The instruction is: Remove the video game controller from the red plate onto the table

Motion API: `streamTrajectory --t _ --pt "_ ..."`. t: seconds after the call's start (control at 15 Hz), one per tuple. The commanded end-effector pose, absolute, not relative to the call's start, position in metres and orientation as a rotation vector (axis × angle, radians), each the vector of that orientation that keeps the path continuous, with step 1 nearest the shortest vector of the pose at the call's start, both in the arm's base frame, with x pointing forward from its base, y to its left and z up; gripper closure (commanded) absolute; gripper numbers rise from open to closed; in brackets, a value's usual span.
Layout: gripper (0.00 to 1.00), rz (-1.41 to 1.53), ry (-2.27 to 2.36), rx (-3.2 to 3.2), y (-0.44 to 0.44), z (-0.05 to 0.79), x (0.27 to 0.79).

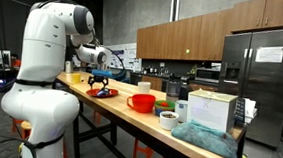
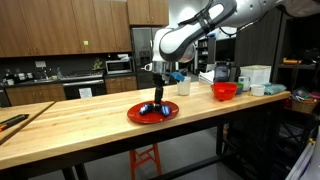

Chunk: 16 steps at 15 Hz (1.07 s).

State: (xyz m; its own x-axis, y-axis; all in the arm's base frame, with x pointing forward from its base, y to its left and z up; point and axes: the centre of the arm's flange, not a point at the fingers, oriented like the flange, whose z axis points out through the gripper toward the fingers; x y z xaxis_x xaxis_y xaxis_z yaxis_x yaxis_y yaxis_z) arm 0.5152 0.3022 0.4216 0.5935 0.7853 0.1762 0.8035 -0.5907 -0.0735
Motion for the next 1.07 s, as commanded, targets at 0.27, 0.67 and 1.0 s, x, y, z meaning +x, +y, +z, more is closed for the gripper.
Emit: streamTrajectory --t 0.27,0.67,1.0 --pt "0.00 -0.296 -1.429 -2.761 0.283 0.432 0.520" --pt "0.00 -0.344 -1.460 -2.813 0.273 0.443 0.524" --pt "0.00 -0.323 -1.452 -2.799 0.279 0.433 0.518"
